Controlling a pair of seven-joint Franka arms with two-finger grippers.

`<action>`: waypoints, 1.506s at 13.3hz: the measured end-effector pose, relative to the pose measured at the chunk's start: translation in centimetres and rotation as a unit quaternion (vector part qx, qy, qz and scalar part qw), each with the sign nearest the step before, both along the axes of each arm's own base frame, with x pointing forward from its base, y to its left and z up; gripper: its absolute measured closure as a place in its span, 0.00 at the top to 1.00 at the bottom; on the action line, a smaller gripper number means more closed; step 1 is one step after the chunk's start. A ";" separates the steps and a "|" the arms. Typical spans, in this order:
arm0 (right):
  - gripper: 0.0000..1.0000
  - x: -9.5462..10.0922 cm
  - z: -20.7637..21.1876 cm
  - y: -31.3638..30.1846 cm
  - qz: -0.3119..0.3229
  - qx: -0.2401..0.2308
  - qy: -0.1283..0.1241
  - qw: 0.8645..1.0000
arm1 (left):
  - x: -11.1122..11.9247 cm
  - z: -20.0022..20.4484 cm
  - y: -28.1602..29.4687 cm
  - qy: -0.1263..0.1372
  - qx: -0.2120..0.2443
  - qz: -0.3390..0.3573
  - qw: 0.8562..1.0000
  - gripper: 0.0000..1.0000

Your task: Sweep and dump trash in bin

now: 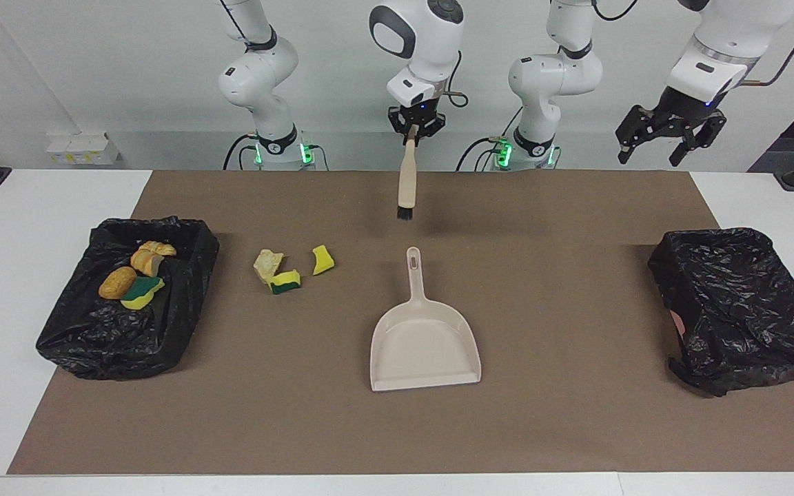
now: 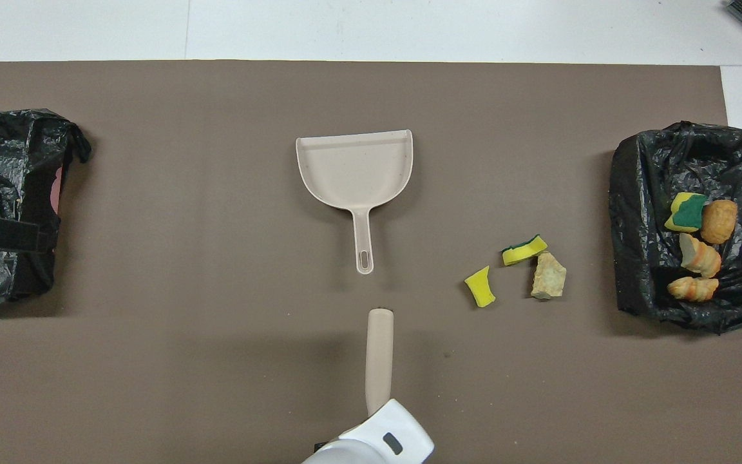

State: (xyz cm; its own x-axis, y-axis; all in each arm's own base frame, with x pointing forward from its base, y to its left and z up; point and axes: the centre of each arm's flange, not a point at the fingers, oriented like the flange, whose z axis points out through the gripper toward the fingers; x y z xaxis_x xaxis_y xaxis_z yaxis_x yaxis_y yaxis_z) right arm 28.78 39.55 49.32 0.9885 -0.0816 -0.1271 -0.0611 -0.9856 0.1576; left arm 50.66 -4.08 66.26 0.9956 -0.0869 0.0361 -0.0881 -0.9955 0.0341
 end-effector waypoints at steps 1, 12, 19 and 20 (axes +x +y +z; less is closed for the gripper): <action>0.26 1.3 1.0 -1.8 -0.003 -0.003 0.007 1.000 | 0.1 0.0 -0.8 -0.003 0.000 -0.007 1.000 1.00; 0.26 15.4 -2.5 -22.4 0.005 -0.032 0.050 0.998 | 3.5 -13.7 -26.9 -0.048 -0.069 0.122 0.989 1.00; 0.26 13.1 -8.3 -33.4 -0.043 0.000 0.013 0.999 | 2.1 -25.4 -36.6 -0.025 -0.076 0.105 0.991 1.00; 0.26 11.7 -8.7 -34.2 -0.044 0.002 0.014 0.999 | 1.5 -26.2 -37.0 -0.020 -0.072 0.101 0.992 1.00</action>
